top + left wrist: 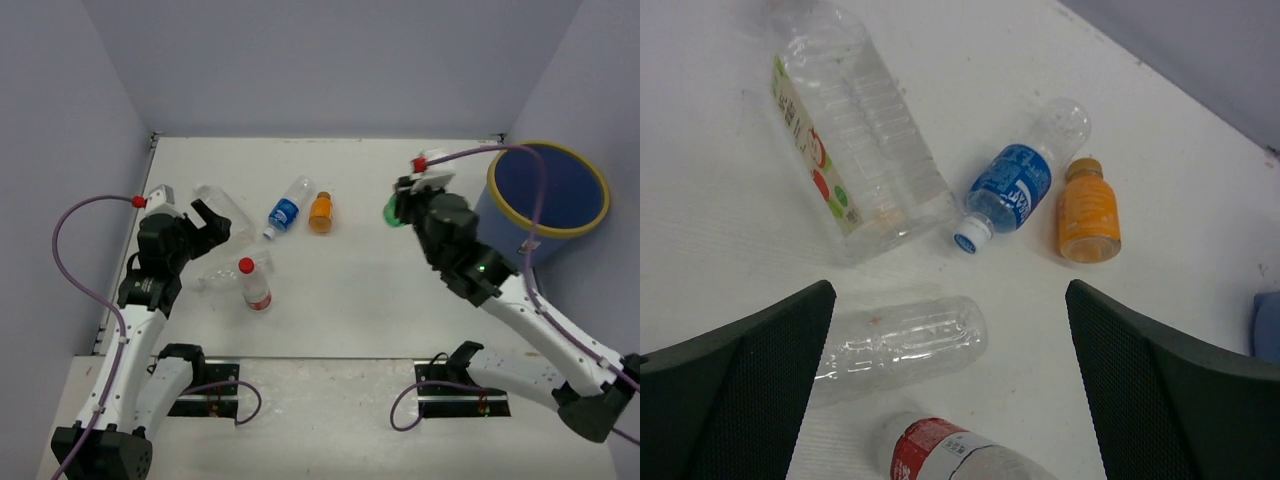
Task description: Put the plastic bottles in the bin
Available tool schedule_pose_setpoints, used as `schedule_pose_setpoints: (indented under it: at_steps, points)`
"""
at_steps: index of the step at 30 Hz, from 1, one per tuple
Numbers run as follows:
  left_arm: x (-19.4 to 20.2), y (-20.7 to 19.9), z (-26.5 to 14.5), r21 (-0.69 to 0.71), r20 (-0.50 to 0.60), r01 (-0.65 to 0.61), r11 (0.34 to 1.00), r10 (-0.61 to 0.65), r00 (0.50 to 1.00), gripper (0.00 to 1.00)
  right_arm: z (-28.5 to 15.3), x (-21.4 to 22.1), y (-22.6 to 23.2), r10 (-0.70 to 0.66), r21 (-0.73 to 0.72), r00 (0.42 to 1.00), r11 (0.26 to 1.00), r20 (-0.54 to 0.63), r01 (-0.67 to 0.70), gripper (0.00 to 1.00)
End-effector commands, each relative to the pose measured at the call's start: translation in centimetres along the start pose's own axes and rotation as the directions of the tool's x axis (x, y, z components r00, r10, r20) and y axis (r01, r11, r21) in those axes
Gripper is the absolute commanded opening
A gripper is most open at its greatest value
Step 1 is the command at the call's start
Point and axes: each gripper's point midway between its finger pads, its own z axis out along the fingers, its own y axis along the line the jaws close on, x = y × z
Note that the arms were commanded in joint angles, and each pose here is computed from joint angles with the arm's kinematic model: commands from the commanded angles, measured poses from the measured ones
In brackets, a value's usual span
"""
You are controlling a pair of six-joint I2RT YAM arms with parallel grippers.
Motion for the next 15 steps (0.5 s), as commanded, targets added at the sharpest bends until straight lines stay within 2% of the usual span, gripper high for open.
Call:
schedule_pose_setpoints:
  at_steps: [1, 4, 6, 9, 11, 15]
  points:
    - [-6.1, -2.9, -2.2, 0.048, 0.166, -0.011, 0.999, 0.003, 0.986, 1.0, -6.9, -10.1, -14.5, 0.042, 0.438, 0.96, 0.884, 0.277, -0.165, 0.04]
    - [-8.4, -4.7, -3.1, 0.092, 0.215, -0.036, 0.995, 0.015, 0.976, 1.0, -10.2, -12.2, -19.7, -0.014, 0.593, 0.946, 0.782, 0.325, -0.192, 0.06]
    - [-9.8, -6.4, -3.5, 0.13, 0.232, -0.071, 0.989, 0.039, 0.972, 1.0, -10.8, -13.1, -21.5, -0.035, 0.638, 0.942, 0.744, 0.334, -0.199, 0.06]
    - [-10.0, -9.0, -3.5, 0.186, 0.22, -0.115, 0.976, 0.073, 0.973, 1.0, -10.7, -12.8, -25.0, -0.076, 0.74, 0.957, 0.652, 0.281, -0.166, 0.07]
    - [-8.4, -11.0, -2.3, 0.181, 0.183, -0.131, 0.975, 0.097, 0.978, 1.0, -10.2, -12.3, -27.0, -0.072, 0.78, 0.964, 0.605, 0.255, -0.161, 0.09]
    - [-6.5, -14.0, -0.7, 0.092, 0.152, -0.229, 0.969, 0.213, 0.965, 1.0, -8.5, -9.9, -29.5, -0.014, 0.806, 0.983, 0.575, 0.185, -0.144, 0.25]
